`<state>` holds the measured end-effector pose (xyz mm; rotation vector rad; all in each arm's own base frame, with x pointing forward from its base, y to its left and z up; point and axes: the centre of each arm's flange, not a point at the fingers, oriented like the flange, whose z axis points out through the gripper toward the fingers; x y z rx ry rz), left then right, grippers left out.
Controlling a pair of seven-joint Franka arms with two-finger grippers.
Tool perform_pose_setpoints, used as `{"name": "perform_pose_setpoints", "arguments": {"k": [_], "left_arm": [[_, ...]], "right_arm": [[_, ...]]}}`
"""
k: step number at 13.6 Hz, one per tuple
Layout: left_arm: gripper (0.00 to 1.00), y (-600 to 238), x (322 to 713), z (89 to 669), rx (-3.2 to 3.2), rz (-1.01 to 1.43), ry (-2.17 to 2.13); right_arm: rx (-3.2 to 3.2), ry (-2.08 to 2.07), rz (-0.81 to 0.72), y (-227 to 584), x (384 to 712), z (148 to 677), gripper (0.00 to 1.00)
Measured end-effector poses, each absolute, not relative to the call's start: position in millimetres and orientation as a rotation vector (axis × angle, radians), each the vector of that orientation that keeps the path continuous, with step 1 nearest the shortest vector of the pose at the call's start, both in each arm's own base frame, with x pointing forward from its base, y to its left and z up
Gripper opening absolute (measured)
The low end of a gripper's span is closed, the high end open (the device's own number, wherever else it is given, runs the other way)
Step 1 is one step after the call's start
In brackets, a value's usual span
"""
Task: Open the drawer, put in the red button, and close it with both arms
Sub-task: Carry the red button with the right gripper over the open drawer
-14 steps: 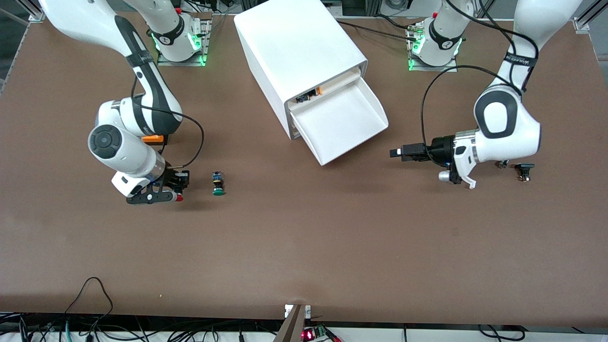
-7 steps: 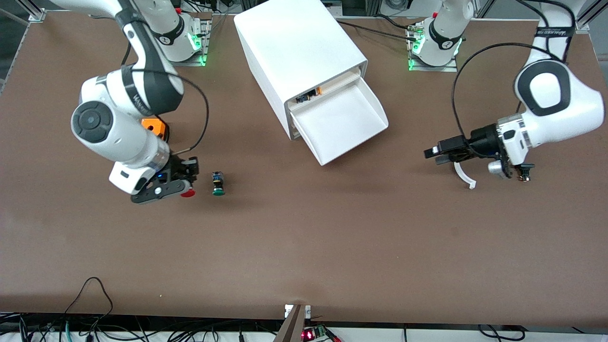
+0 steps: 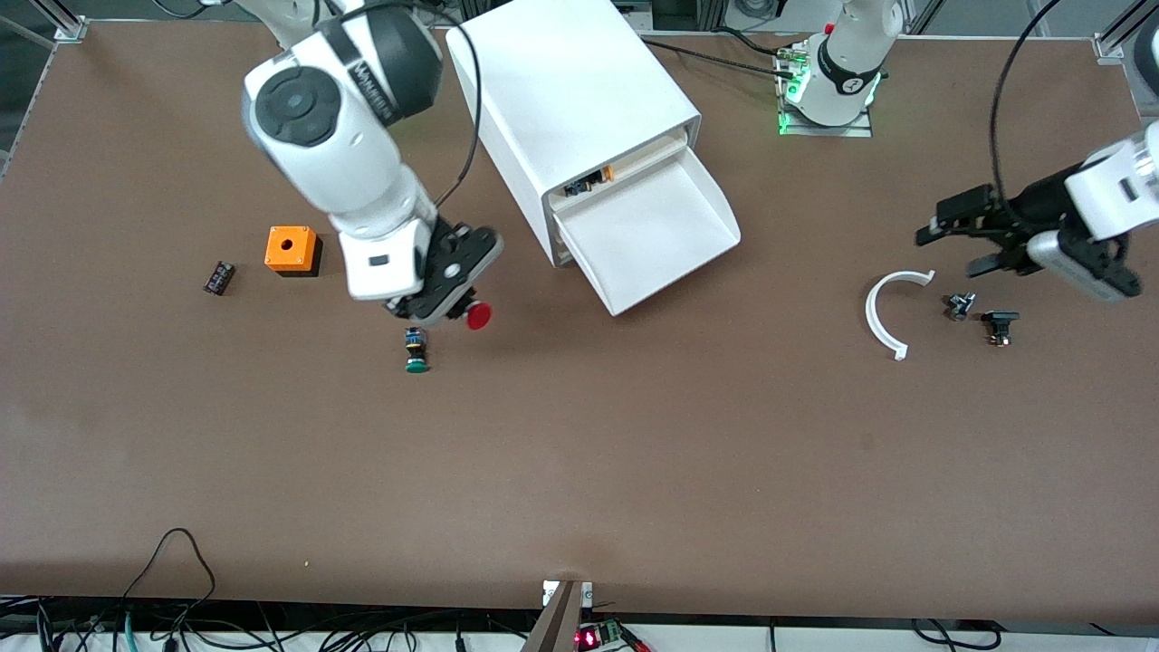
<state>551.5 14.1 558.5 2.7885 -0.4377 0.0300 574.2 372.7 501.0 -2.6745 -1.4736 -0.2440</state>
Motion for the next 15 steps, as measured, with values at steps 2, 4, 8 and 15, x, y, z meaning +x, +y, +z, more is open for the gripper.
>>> {"name": "perform_pose_setpoints", "arguments": {"k": [2, 4, 8, 15], "left_arm": [[1.00, 17.6, 547.6, 581.4, 2.899, 0.027, -0.501], [1.00, 15.2, 546.7, 586.1, 2.988, 0.003, -0.499], [1.00, -6.1, 547.0, 586.1, 3.134, -0.032, -0.414], [1.00, 23.6, 541.9, 566.0, 3.178, -0.060, -0.193]], "right_arm": [[-2.541, -1.694, -0.269, 404.3, 554.6, 505.8, 0.41], [-2.434, -1.863, -0.294, 440.1, 532.7, 505.0, 0.41], [-2.284, -2.147, -0.298, 508.9, 491.3, 492.3, 0.41], [-2.077, -2.503, -0.141, 577.7, 437.4, 438.1, 0.41]]}}
